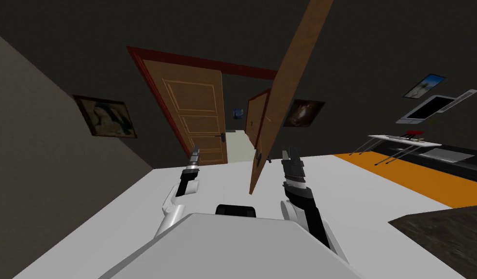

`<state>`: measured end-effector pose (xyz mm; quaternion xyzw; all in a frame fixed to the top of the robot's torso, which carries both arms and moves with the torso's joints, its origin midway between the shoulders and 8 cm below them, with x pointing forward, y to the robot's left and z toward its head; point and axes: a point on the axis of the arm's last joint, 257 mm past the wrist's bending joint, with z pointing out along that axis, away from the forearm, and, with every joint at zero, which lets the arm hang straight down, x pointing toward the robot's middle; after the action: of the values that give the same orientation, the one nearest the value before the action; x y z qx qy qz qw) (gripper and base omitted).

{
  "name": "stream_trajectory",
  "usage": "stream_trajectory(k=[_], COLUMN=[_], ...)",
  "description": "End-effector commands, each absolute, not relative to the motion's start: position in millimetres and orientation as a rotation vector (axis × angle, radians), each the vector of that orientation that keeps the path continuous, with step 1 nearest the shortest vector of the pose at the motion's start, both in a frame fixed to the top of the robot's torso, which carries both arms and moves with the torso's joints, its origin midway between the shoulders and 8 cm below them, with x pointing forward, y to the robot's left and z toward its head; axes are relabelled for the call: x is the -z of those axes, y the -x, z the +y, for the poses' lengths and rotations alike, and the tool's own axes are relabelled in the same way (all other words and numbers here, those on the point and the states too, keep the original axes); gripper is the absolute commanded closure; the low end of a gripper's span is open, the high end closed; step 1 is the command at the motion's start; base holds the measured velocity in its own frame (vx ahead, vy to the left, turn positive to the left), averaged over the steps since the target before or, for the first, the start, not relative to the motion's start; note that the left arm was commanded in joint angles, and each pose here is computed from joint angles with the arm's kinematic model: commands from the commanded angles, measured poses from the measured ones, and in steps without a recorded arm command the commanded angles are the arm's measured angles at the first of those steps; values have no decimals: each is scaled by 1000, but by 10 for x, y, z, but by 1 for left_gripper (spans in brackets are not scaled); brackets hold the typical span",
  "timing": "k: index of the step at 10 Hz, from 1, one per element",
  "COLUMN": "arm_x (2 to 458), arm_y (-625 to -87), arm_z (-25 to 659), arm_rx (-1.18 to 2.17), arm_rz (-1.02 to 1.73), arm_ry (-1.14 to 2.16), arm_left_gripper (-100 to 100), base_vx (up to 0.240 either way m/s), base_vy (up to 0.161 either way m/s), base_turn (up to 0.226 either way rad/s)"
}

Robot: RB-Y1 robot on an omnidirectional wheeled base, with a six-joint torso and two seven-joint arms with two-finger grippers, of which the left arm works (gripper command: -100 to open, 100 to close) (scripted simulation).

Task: Pull the door open

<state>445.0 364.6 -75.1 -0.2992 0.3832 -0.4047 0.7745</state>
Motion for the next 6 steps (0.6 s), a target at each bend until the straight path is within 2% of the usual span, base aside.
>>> stream_trajectory(k=[1,6], arm_x=[815,1071], arm_y=[-4504,-4681], arm_z=[3791,4309], arm_rx=[847,761], arm_rz=[828,815], arm_ry=[670,761], arm_left_gripper=[-100,-100], base_vx=[92,73], base_vy=[76,81], base_turn=[-189,-183])
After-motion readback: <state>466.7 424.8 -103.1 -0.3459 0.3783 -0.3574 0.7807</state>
